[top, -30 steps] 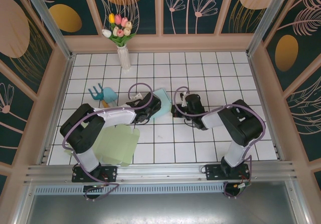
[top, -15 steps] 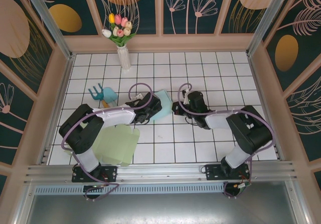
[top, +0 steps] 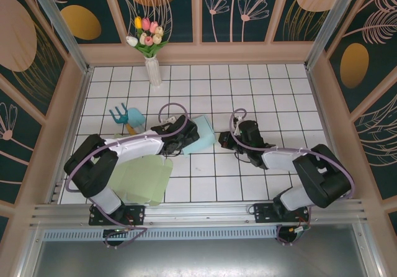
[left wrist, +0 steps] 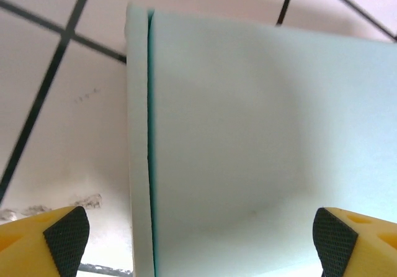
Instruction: Fold the paper box
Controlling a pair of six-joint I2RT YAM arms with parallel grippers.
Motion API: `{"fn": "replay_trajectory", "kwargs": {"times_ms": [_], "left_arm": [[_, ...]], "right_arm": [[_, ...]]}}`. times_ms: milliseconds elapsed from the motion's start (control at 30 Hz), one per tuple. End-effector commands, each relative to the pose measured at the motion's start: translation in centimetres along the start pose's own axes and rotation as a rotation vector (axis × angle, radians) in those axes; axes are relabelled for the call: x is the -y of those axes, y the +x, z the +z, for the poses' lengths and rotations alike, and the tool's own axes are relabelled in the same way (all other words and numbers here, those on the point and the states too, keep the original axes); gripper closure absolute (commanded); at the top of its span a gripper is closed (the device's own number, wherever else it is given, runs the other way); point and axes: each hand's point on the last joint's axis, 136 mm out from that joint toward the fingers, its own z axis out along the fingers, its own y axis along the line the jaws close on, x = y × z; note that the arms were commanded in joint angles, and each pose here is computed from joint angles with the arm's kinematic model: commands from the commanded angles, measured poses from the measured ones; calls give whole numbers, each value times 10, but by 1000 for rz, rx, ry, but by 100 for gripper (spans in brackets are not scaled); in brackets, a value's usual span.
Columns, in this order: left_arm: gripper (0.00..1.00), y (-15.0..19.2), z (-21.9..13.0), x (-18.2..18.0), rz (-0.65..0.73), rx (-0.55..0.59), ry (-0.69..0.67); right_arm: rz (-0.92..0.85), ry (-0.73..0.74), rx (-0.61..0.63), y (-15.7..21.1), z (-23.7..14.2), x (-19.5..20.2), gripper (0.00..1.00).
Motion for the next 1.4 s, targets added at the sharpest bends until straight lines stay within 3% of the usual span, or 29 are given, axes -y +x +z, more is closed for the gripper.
{"fn": "replay_trajectory", "kwargs": {"times_ms": [0,133,167,267,400,500,700,867,1367], "left_arm": [[6,-24,-21,6,160,122,26],[5,-46,-46,47,424,277,218],[1,-50,-51,57,485,320,258],[1,-63,-54,76,634,422,305],[2,-79,-22,89,764,388,258],[5,-90,10,93,771,311,223],[7,-82,39,109,737,199,295],[10,-72,47,114,702,141,337],[25,-24,80,92,660,-25,398]], "right_arm": [[81,62,34,-1,-8,13,98],[160,86,81,1,-15,15,99],[166,80,82,3,-16,12,99],[169,50,70,6,-16,0,100],[185,51,60,7,-15,-5,100],[230,53,72,7,-15,-2,100],[234,38,8,13,0,-6,100],[236,43,-79,24,17,-6,100],[203,138,-103,20,57,28,100]]}}
